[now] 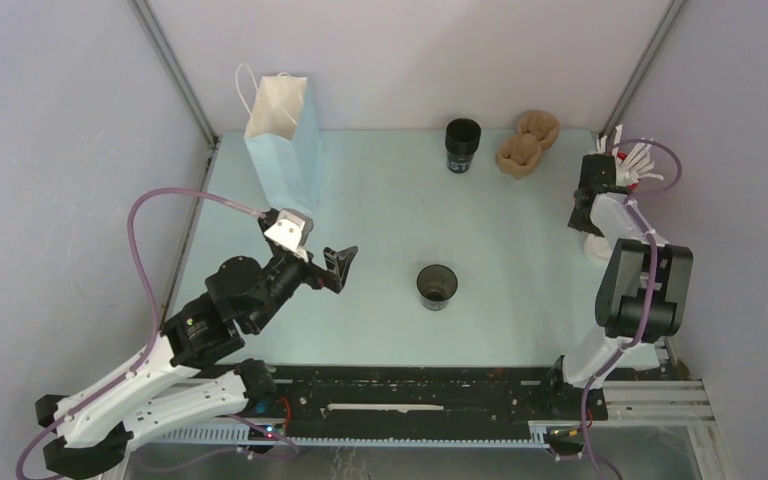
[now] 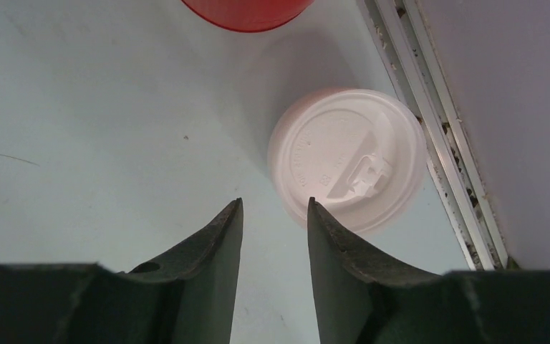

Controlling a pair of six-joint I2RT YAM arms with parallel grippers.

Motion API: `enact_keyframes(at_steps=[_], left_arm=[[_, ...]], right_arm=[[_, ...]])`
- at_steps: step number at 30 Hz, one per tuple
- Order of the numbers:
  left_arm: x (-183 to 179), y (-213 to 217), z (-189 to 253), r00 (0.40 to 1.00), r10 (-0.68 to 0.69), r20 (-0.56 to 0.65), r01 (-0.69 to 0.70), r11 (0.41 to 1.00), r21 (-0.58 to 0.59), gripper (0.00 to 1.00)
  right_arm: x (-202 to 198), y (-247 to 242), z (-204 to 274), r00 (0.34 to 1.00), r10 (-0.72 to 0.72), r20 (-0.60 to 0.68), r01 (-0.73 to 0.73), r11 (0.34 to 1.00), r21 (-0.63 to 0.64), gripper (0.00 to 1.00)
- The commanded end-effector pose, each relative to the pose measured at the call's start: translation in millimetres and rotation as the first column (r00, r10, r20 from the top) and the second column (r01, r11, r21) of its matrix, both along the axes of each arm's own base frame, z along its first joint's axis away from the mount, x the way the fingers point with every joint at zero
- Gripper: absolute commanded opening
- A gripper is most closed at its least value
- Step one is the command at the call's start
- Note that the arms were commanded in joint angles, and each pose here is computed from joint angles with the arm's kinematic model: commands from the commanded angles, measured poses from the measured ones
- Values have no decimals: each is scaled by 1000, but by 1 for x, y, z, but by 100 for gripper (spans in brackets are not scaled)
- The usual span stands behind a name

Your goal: Pack the takeout coffee

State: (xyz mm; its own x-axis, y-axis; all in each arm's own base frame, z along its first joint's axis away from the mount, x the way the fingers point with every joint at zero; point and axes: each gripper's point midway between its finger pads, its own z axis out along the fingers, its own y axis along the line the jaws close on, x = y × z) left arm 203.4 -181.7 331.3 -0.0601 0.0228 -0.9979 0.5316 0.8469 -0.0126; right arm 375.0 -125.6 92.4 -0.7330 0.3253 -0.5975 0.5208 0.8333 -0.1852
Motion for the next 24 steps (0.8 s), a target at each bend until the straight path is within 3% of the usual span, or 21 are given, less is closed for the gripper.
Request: enact_keyframes(at_steps=[1, 8, 24], left_arm=[[9, 5, -9, 999, 48, 8, -49, 998, 38, 100], [13, 3, -13, 999, 51, -2, -51, 997, 55, 100], [15, 3, -16, 999, 51, -5, -51, 997, 65, 100]], right_arm=[[11, -16, 4, 1000, 19, -8, -19, 998, -68, 46], [14, -20, -14, 1000, 10, -7, -10, 1000, 13, 37], [14, -21, -19, 1000, 6, -12, -6, 1000, 10, 13]])
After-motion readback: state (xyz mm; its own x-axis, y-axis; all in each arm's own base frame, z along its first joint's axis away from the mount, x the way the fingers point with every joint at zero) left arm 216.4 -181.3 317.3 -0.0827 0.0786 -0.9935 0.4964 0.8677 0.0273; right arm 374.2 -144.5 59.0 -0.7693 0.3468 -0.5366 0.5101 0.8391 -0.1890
